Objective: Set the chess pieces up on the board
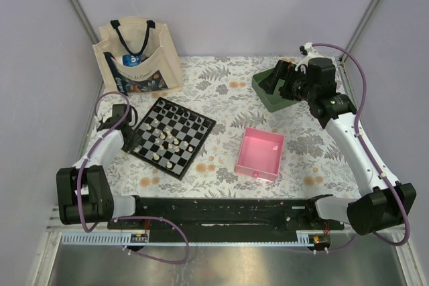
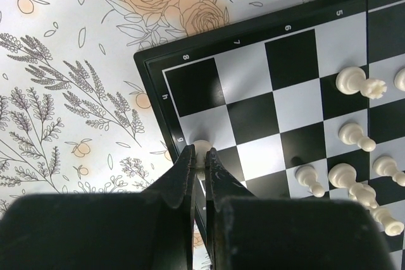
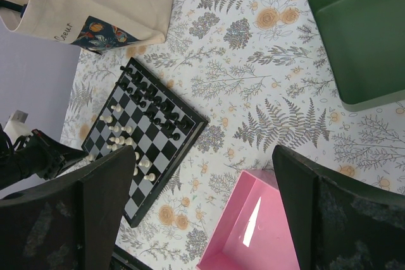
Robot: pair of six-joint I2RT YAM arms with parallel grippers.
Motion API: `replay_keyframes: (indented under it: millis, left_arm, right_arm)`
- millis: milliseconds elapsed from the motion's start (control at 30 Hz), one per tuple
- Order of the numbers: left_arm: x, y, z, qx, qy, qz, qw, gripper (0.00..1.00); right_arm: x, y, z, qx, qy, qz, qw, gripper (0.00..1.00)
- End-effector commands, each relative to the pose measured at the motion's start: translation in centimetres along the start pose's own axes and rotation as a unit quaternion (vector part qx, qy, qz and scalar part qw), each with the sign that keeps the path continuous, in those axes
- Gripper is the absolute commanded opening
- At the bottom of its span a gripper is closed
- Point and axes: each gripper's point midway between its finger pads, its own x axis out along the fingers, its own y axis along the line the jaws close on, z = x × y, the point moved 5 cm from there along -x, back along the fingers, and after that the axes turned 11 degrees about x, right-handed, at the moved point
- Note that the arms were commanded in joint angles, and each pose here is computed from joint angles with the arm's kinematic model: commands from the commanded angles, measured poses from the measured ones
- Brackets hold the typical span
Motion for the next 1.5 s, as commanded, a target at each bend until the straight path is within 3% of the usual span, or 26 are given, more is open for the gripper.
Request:
replay_keyframes:
  millis: [0,333,900,1100,1167,1233,1367,1433,1467]
  left_arm:
    - [0.3,-0.4,1.2,-0.016,-0.016,-0.015,1.000,0.00]
    - [0.7,-0.1,2.2,-0.051,-0.019,-0.038,0.998,0.00]
    - [1.5,0.3,1.0,-0.033,0.001,-0.017,0.999,0.00]
    - [1.5,-0.2,0.6,-0.011,0.008,-0.005,1.000,0.10]
    - [1.4,-0.1,0.6,-0.008,0.007,0.001,1.000,0.17]
    - [1.2,0.0,0.8,-0.008,0.002,0.002,1.000,0.34]
    - [0.7,0.2,1.1,-0.008,-0.006,0.010,1.000,0.38]
    - [0.5,0.3,1.3,-0.012,-0.011,0.014,1.000,0.50]
    - [0.4,0.4,1.4,-0.013,-0.015,0.013,1.000,0.51]
  right_arm:
    - [-0.1,0.5,0.6,-0.011,-0.016,0.014,1.000,1.00]
    - [0.1,0.6,0.5,-0.010,-0.014,0.016,1.000,1.00]
    - [0.3,0.6,0.4,-0.009,-0.012,0.017,1.000,1.00]
    - [0.2,0.5,0.4,-0.010,-0.014,0.016,1.000,0.99]
    - [0.2,0.5,0.4,-0.011,-0.015,0.016,1.000,1.00]
    - [0.1,0.5,0.5,-0.013,-0.016,0.016,1.000,1.00]
    - [0.0,0.6,0.4,-0.014,-0.016,0.015,1.000,1.00]
    - [0.0,0.6,0.4,-0.014,-0.016,0.016,1.000,1.00]
    - [0.1,0.5,0.4,-0.014,-0.014,0.014,1.000,1.00]
